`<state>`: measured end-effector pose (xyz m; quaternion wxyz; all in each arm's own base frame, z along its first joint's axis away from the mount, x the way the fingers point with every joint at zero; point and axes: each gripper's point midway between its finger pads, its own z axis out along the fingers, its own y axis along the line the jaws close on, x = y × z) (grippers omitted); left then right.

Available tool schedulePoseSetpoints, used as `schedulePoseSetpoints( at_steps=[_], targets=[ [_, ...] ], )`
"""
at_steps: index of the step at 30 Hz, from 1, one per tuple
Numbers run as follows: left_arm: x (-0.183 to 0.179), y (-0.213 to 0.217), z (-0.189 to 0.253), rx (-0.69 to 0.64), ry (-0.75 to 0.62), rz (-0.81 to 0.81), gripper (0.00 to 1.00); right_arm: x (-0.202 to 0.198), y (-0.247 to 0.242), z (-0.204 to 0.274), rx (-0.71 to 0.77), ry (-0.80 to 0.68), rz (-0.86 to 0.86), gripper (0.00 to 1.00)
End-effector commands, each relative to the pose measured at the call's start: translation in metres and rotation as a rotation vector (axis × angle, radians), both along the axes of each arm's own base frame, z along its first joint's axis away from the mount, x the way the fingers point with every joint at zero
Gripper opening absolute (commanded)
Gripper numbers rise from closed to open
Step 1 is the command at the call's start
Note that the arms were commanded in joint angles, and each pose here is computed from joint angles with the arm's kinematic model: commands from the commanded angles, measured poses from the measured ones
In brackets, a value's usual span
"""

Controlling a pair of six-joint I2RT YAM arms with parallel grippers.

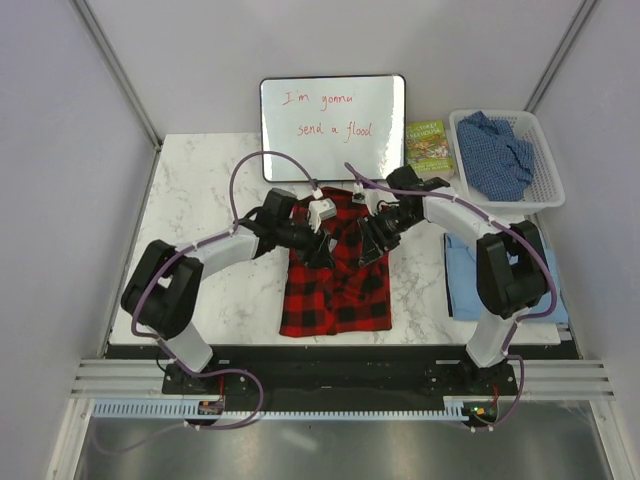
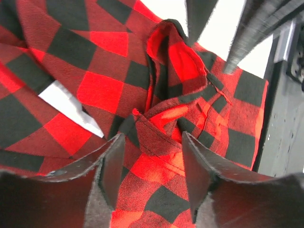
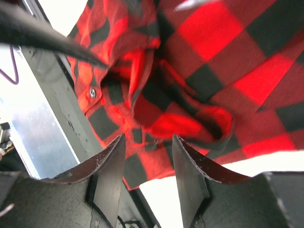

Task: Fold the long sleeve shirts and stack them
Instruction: Fold the shirt

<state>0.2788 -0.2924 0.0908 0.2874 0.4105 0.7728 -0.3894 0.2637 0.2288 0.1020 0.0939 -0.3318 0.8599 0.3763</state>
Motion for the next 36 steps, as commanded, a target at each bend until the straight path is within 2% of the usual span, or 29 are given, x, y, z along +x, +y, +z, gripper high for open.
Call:
schedulePoseSetpoints(
  at_steps=[1,3,4,5,7,9,16,19,22,26,31,34,35,36],
  targets=[
    [-0.007,-0.008,0.008,-0.073,-0.075,-0.131,0.56,0.031,0.023,0.021,0.096,-0.037,0.008,0.52],
    [-0.008,-0.002,0.004,-0.061,-0.072,-0.109,0.54,0.036,0.032,0.014,0.129,0.016,0.002,0.55],
    [0.003,0.005,0.017,-0.089,-0.100,-0.061,0.54,0.034,0.037,0.015,0.150,0.057,-0.005,0.62],
    [0.001,0.013,0.015,-0.096,-0.082,-0.038,0.54,0.035,0.039,0.006,0.146,0.095,-0.010,0.64],
    [0.012,0.027,0.035,-0.119,-0.151,0.016,0.57,0.035,0.045,0.004,0.154,0.133,-0.019,0.70],
    [0.020,0.049,0.039,-0.097,-0.157,0.075,0.60,0.035,0.053,0.001,0.159,0.157,-0.013,0.74],
    [0.022,0.101,0.059,-0.047,-0.210,0.193,0.63,0.017,0.083,-0.007,0.202,0.285,0.043,0.74],
    [0.021,0.115,0.066,-0.025,-0.238,0.245,0.63,0.011,0.098,-0.011,0.211,0.322,0.073,0.71],
    [0.021,0.123,0.073,-0.023,-0.248,0.272,0.63,0.008,0.111,-0.007,0.230,0.327,0.103,0.60],
    [0.019,0.131,0.074,-0.017,-0.249,0.289,0.63,0.018,0.121,0.009,0.262,0.249,0.139,0.42],
    [0.019,0.137,0.071,-0.008,-0.249,0.298,0.63,0.024,0.127,0.029,0.298,0.120,0.220,0.32],
    [0.021,0.140,0.068,-0.002,-0.243,0.306,0.63,0.027,0.128,0.027,0.260,0.036,0.266,0.21],
    [0.022,0.141,0.068,0.000,-0.243,0.308,0.63,0.034,0.125,0.019,0.212,-0.005,0.262,0.20],
    [0.022,0.141,0.066,0.004,-0.241,0.307,0.63,0.040,0.122,0.013,0.172,-0.048,0.263,0.24]
  ],
)
